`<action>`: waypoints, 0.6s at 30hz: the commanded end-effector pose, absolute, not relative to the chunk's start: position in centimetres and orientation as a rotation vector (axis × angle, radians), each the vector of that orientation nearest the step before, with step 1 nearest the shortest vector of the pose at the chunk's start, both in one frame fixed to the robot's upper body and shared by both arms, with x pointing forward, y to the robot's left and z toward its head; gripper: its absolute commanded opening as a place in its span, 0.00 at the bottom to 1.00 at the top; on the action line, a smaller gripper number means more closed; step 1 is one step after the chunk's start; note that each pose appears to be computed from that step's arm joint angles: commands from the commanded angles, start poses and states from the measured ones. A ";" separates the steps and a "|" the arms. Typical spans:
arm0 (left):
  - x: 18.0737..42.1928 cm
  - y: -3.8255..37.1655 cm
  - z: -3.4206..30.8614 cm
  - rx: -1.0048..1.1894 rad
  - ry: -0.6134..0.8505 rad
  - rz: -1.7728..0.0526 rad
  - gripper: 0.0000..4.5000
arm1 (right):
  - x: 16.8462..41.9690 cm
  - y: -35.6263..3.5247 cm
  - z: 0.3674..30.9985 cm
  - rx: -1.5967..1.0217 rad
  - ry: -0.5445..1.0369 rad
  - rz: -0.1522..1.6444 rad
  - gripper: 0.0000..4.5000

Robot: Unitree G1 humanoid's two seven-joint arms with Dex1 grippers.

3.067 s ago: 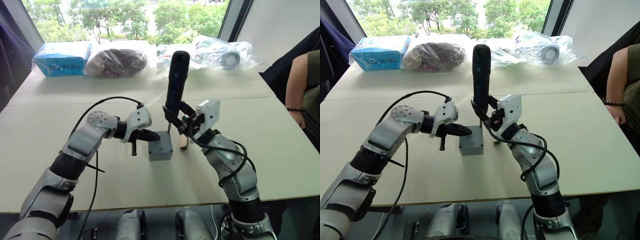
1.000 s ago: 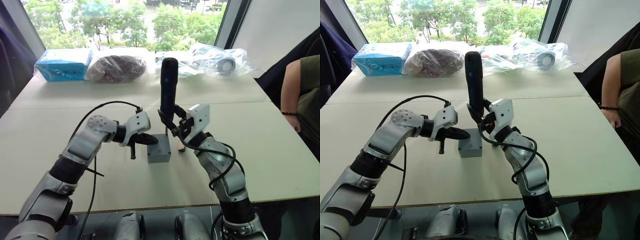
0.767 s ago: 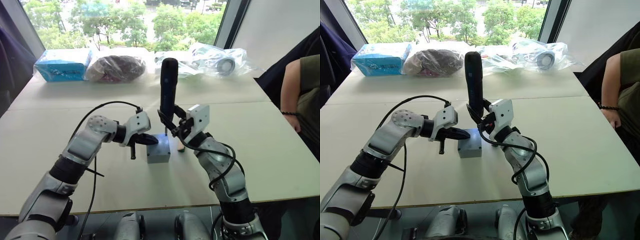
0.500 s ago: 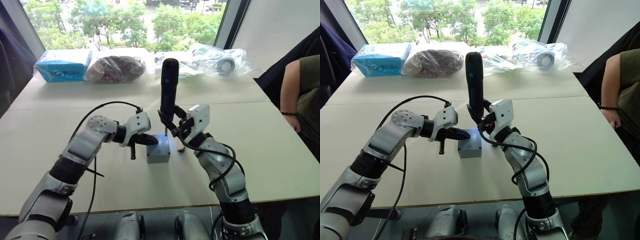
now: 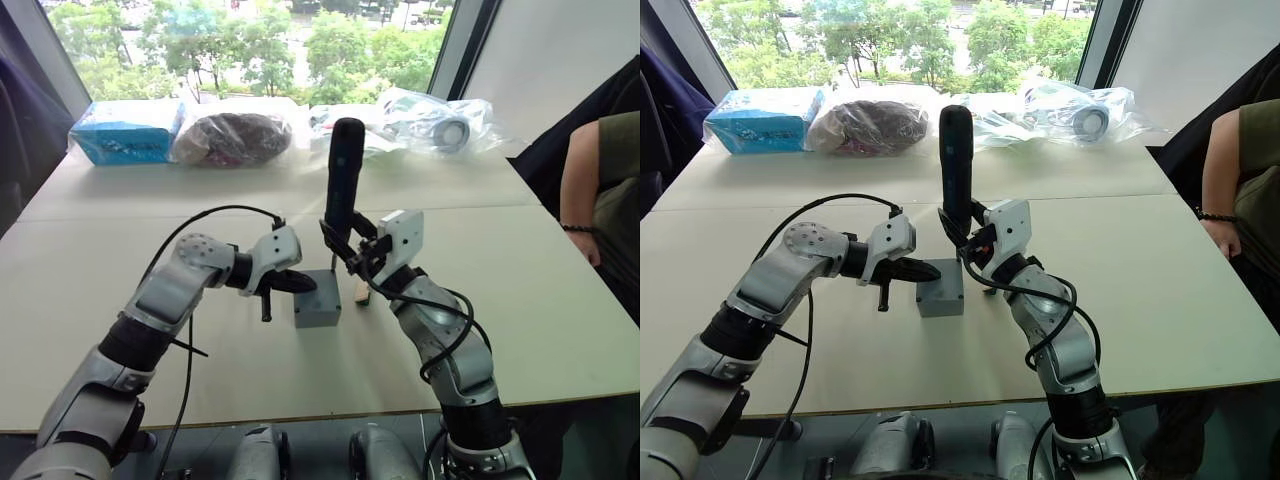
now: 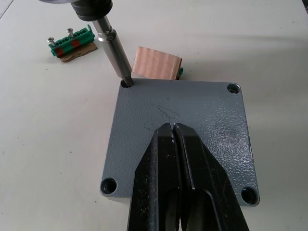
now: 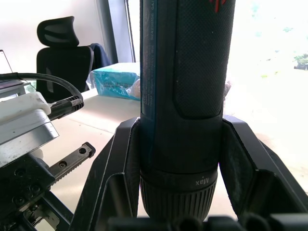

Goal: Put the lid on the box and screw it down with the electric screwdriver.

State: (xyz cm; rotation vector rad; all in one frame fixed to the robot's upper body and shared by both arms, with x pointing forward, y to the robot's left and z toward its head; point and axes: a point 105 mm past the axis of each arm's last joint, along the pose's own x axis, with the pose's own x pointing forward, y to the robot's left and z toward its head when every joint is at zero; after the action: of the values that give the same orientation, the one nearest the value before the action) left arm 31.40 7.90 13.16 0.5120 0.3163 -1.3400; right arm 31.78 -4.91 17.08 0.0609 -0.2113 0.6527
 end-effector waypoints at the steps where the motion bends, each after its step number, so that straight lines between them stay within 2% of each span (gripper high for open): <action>1: 31.2 8.2 12.4 0.524 0.353 -1.334 0.00 | 31.8 -5.2 10.8 0.060 0.046 0.641 0.38; 18: 31.3 8.3 12.4 0.530 0.353 -1.333 0.00 | 31.8 -5.0 11.0 0.051 0.031 0.647 0.38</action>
State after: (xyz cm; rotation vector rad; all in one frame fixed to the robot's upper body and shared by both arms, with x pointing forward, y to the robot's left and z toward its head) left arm 31.37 7.91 13.16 0.5131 0.3162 -1.3412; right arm 31.69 -4.75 17.01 0.0601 -0.2096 0.6610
